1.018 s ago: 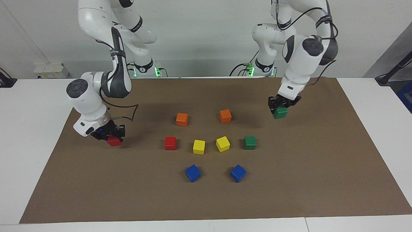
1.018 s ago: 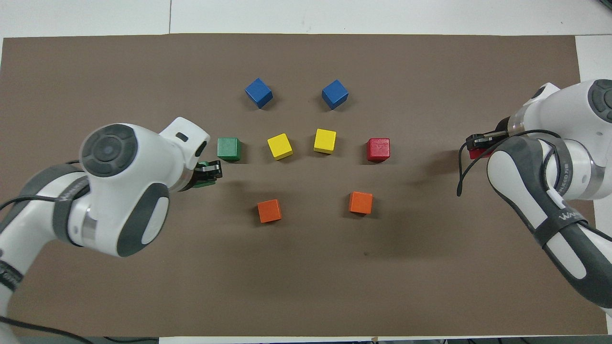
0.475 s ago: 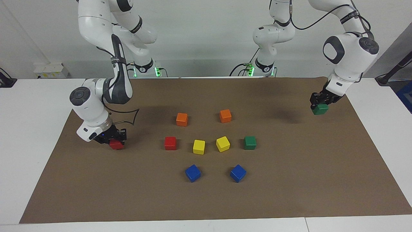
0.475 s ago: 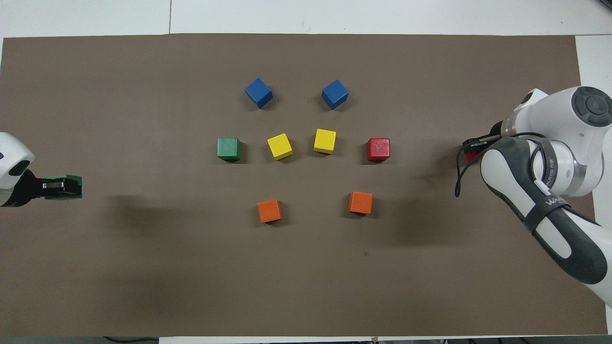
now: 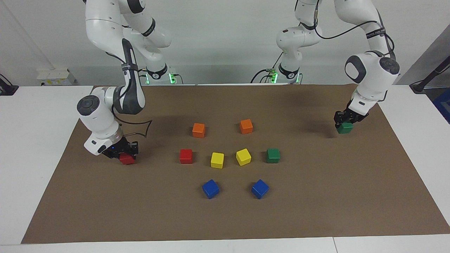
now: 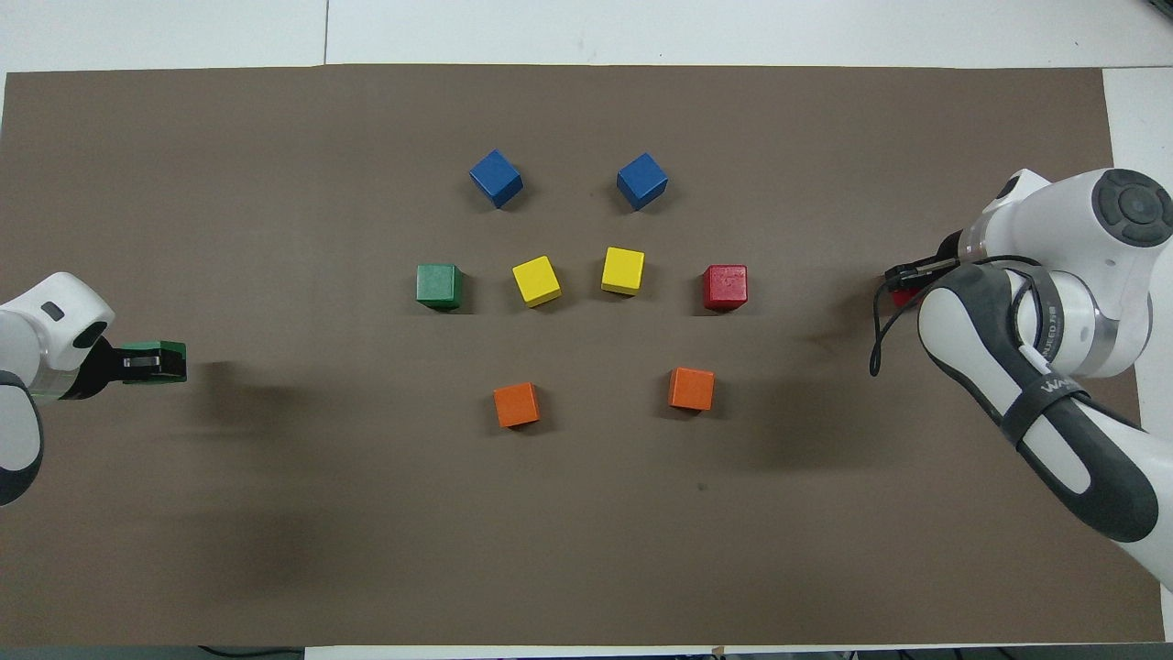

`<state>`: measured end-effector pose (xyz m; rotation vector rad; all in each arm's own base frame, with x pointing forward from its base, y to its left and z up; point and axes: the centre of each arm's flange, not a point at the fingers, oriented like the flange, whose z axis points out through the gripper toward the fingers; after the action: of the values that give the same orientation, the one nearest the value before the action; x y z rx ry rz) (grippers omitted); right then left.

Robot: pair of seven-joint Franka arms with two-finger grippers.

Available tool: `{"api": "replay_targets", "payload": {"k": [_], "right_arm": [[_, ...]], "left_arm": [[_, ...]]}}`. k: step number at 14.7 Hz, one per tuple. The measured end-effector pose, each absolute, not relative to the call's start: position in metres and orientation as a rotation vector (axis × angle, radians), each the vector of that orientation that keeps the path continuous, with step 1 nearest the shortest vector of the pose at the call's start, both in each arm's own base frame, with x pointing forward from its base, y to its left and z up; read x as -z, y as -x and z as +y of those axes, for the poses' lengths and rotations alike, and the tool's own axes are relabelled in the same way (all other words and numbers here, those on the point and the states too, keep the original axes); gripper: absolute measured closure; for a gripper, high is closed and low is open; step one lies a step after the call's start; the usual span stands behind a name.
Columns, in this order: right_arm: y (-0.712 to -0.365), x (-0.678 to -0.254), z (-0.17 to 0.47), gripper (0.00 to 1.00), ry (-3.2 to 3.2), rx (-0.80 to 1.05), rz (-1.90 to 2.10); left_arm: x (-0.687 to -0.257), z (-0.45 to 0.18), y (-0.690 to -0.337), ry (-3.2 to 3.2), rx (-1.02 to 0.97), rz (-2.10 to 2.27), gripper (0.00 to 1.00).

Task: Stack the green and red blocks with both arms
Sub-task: 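Lower the green cube and open the left gripper while the right gripper sets red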

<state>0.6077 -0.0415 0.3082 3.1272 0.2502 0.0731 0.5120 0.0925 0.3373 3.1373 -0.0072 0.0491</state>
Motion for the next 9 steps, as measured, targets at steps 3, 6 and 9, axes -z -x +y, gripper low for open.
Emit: {"api": "replay_targets", "payload": {"k": [3, 6, 9], "right_arm": [[-0.608, -0.306, -0.041, 0.46, -3.126, -0.076, 0.251], [-0.607, -0.304, -0.041, 0.46, -3.127, -0.073, 0.252], [-0.606, -0.302, -0.041, 0.46, -3.128, -0.068, 0.252]], "left_arm": [[-0.32, 0.096, -0.514, -3.136, -0.033, 0.001, 0.45], [-0.311, 0.099, -0.515, -3.136, -0.024, 0.008, 0.45], [-0.308, 0.099, -0.515, -3.135, -0.018, 0.005, 0.45]]}}
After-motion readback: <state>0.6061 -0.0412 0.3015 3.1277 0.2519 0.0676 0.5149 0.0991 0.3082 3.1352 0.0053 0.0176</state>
